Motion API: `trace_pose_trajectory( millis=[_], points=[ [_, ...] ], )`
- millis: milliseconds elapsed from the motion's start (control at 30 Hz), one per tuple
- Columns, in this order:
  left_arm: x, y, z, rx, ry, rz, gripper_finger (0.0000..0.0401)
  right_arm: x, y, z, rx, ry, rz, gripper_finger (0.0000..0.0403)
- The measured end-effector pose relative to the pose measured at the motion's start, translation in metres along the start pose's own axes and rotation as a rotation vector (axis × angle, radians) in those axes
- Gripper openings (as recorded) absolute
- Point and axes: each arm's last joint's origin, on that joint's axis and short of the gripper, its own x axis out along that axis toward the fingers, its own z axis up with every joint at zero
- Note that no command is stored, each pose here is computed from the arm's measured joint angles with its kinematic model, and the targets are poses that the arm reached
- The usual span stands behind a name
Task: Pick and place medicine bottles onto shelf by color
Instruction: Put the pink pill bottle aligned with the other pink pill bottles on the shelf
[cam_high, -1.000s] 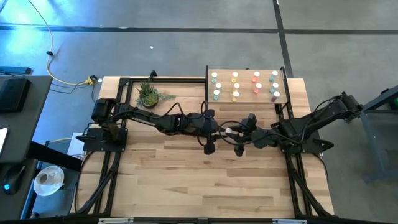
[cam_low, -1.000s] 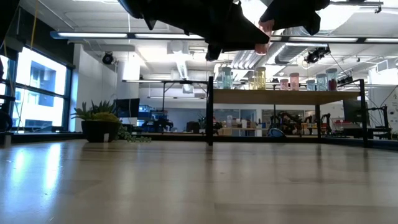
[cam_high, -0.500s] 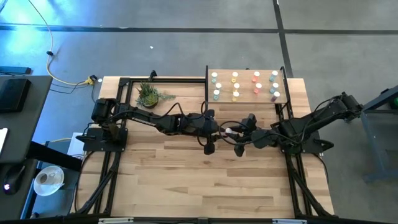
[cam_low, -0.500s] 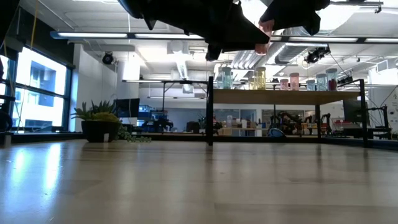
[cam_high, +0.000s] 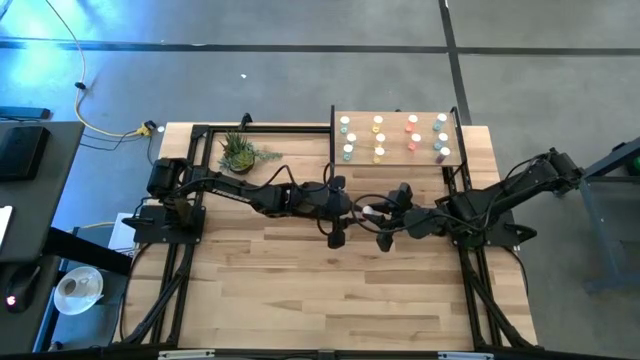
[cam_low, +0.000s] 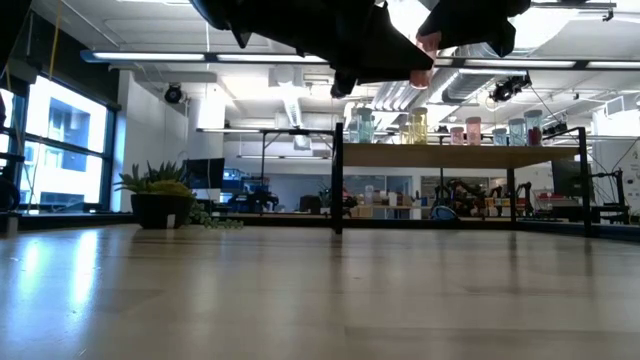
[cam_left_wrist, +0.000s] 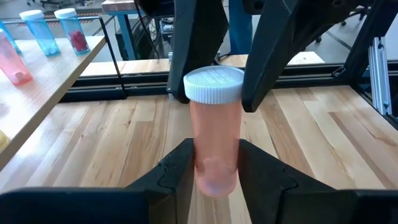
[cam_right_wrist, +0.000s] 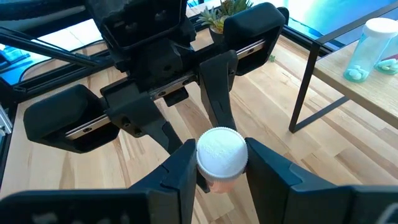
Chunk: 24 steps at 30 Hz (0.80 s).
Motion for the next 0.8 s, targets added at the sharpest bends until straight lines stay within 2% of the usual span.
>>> trace_pose_trajectory(
  millis=[300, 400, 800],
  points=[
    [0.0, 0.0, 0.0, 0.001, -0.003, 0.0, 0.0174, 0.0, -0.001, -0.002, 0.007, 0.018, -0.007, 0.0107],
    [0.0, 0.0, 0.0, -0.035, 0.0, -0.001, 0.019, 0.0, -0.001, -0.002, 0.007, 0.019, -0.008, 0.0107],
    [-0.014, 0.001, 0.009, -0.047, 0.04, -0.002, 0.0196, -0.015, -0.01, 0.008, 0.002, -0.052, -0.036, 0.0107]
  ],
)
